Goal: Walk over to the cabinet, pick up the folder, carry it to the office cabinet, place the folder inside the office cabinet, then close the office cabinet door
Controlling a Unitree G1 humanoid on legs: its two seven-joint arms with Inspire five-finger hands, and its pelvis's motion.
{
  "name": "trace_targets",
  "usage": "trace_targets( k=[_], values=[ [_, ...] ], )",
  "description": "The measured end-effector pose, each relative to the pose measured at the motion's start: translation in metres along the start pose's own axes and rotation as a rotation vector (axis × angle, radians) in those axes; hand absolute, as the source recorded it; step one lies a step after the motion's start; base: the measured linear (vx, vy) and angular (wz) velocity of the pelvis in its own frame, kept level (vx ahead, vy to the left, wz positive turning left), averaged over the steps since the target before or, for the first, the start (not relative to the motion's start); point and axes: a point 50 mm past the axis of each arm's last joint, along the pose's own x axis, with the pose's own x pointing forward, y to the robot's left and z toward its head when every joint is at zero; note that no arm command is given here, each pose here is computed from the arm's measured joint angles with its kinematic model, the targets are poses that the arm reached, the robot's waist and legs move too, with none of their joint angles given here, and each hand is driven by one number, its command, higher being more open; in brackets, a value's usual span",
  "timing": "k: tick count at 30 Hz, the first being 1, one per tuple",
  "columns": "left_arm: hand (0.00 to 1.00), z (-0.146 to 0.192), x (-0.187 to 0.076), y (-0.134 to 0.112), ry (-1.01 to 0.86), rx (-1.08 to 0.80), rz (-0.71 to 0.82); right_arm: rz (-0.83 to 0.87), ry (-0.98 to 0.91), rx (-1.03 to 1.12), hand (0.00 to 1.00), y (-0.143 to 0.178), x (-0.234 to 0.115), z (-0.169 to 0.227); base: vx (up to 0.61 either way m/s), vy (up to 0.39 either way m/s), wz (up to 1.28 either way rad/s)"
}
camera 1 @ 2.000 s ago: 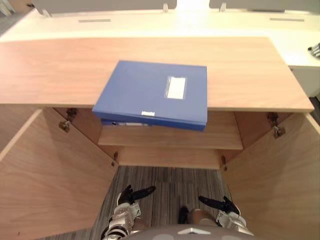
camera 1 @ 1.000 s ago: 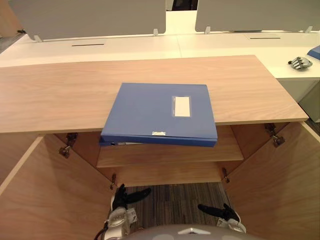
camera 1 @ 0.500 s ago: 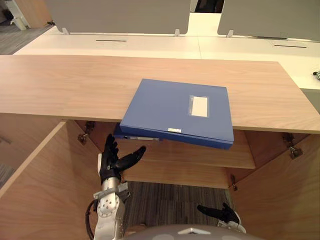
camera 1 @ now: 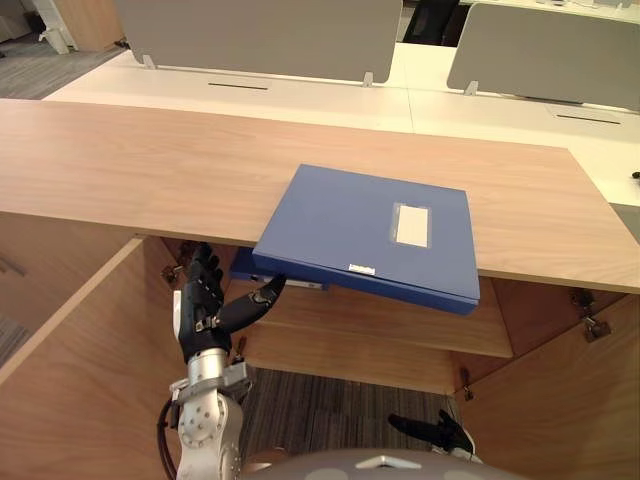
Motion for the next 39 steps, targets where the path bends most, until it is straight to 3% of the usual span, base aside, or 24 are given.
trace_targets(
  k=[7,20,28,39],
  values=[
    [1.0,0.028,0.001,-0.003,-0.145,-0.026,-0.012,-0.013,0.017,0.0,1.0,-0.005,-0.002,-0.007,-0.05,0.007,0.08],
    [1.0,0.031,0.001,-0.004,-0.164,0.012,-0.026,-0.01,0.03,-0.004,1.0,-0.004,-0.002,-0.009,-0.04,-0.004,0.04],
    [1.0,0.057,0.021,-0.019,-0.302,0.131,-0.225,0.018,0.07,-0.076,1.0,-0.007,0.002,-0.012,0.03,0.005,-0.12],
    [1.0,0.072,0.042,-0.025,-0.368,0.114,-0.405,0.011,0.091,-0.1,1.0,-0.02,0.008,-0.006,0.0,0.028,-0.11]
  ],
)
